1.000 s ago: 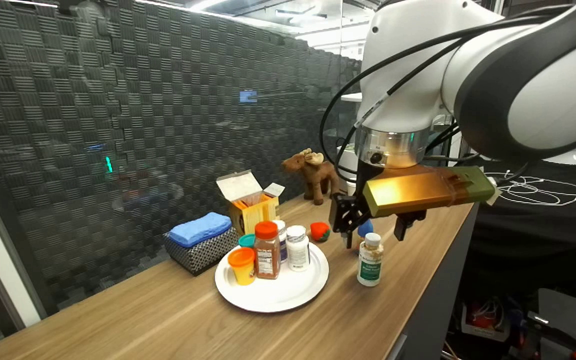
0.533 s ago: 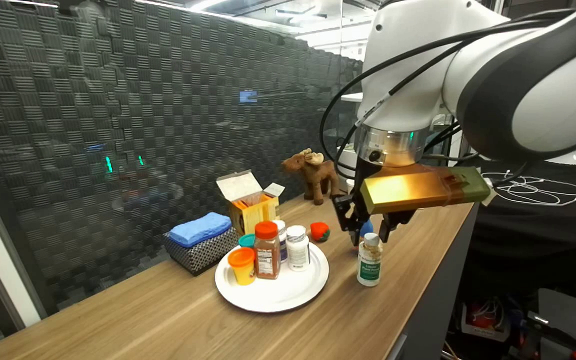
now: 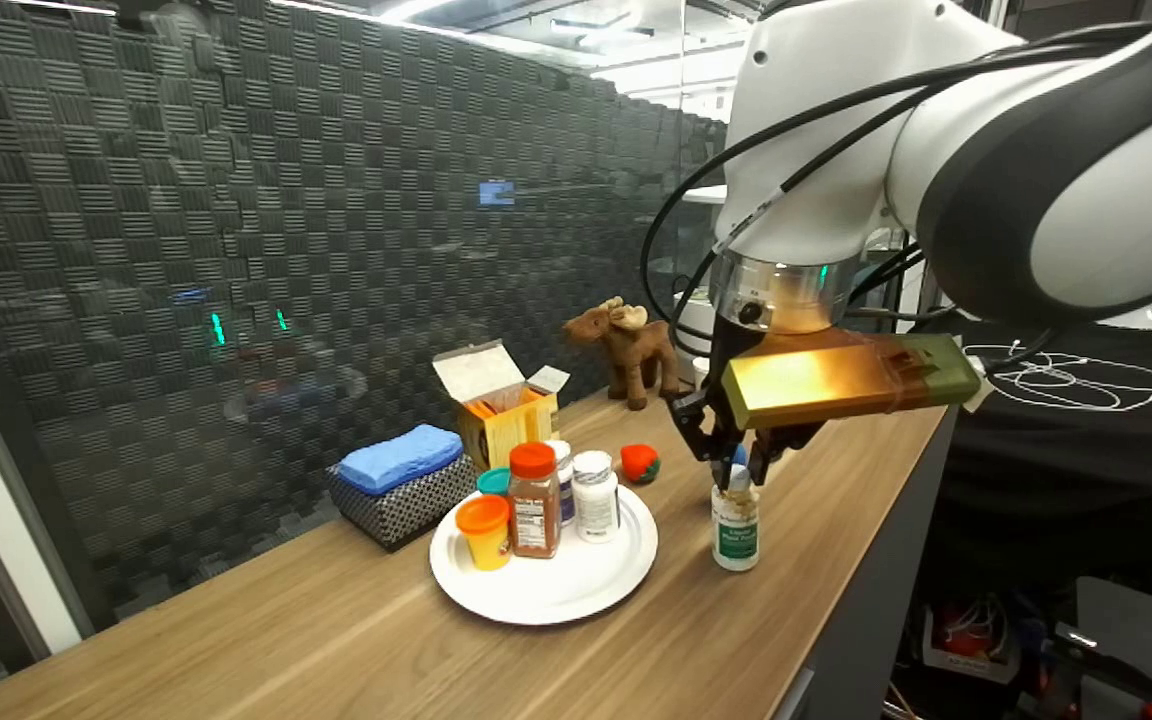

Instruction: Put the bottles and orange plushie around the white plate on the white plate

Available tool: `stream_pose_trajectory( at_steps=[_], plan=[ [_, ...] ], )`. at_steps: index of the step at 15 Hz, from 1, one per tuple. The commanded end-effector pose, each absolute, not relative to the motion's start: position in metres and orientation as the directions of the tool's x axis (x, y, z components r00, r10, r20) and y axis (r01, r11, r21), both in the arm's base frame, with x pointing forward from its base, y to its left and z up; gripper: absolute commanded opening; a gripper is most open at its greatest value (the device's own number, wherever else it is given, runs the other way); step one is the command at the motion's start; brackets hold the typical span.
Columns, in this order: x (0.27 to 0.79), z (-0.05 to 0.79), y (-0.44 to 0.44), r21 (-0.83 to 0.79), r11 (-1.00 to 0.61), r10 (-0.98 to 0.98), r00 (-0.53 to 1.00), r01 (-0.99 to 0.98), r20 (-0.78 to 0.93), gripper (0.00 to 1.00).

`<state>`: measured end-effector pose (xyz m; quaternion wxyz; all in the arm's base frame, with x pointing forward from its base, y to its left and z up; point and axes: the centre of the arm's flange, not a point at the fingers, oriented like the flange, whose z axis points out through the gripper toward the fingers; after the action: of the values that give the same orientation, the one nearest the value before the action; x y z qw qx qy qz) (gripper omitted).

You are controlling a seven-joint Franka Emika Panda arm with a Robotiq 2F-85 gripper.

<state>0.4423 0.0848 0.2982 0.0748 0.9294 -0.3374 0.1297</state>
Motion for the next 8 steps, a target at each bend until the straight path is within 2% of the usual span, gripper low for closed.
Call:
stream_pose_trajectory(
  at_steps=[1, 3, 4, 8],
  plan=[
    [0.439, 0.305, 0.089, 0.063, -0.764, -0.592, 0.737, -0.642, 0.326, 0.07],
    [0.438, 0.304, 0.088, 0.111, -0.766, -0.564, 0.746, -0.633, 0.354, 0.07],
    [0.452, 0.331, 0.111, 0.127, -0.776, -0.542, 0.756, -0.618, 0.367, 0.07],
    [0.466, 0.356, 0.168, 0.166, -0.827, -0.445, 0.806, -0.538, 0.391, 0.07]
  ],
)
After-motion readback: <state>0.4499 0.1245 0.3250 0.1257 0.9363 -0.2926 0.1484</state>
